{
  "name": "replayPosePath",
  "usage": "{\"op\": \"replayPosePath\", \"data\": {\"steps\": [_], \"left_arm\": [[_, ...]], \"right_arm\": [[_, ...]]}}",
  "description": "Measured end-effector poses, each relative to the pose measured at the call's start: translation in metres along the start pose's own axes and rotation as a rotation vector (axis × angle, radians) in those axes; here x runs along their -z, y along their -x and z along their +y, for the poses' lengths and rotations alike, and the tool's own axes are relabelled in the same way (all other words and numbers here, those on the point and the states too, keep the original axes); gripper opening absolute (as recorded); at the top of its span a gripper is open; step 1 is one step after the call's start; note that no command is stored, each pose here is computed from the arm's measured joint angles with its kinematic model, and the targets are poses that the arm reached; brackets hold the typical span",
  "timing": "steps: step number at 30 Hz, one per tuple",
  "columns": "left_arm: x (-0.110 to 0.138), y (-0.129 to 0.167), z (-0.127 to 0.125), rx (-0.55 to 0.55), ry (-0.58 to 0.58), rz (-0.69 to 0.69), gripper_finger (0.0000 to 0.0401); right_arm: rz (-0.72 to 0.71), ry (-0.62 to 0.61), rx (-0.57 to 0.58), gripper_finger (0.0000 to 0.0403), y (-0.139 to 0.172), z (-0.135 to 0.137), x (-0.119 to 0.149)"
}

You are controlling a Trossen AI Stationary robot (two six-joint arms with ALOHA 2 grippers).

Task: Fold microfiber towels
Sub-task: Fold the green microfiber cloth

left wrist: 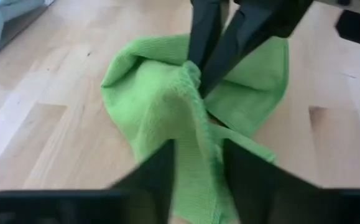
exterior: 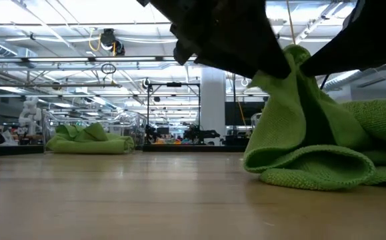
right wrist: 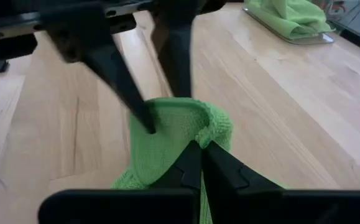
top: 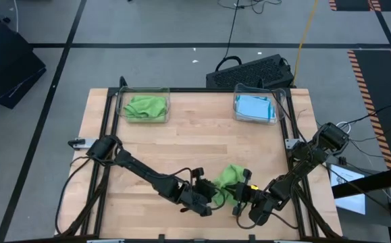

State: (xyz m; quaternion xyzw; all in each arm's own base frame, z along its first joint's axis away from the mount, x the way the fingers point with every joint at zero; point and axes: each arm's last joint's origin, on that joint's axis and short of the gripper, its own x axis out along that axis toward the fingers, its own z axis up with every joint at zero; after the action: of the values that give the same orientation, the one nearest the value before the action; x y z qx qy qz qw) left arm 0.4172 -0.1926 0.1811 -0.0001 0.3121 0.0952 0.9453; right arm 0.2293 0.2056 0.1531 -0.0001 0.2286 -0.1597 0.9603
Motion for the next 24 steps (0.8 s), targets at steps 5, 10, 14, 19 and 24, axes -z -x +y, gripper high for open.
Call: {"op": "replayPosePath", "data": {"steps": [5, 10, 14, 19, 24], "left_arm": [[0.0, 0.0, 0.003, 0.0, -0.065, 0.026, 0.0014], [-0.014, 0.019, 0.009, -0.031, -0.099, -0.006, 0.0005], [-0.026, 0.035, 0.017, -0.085, -0.139, -0.03, 0.0005], [-0.035, 0.045, 0.033, -0.155, -0.207, -0.012, 0.0005], [-0.039, 0.042, 0.053, -0.201, -0.217, 0.032, 0.0004]], "right_arm": [[-0.001, 0.025, -0.006, 0.0002, 0.0, 0.001, 0.0], [0.01, 0.089, 0.0, 0.0024, 0.003, 0.0, 0.003], [0.062, 0.127, 0.044, 0.0055, 0.005, -0.009, 0.007], [0.166, 0.074, 0.116, 0.0105, 0.016, -0.029, 0.008], [0.249, -0.007, 0.003, 0.0146, 0.024, -0.026, 0.004]]}}
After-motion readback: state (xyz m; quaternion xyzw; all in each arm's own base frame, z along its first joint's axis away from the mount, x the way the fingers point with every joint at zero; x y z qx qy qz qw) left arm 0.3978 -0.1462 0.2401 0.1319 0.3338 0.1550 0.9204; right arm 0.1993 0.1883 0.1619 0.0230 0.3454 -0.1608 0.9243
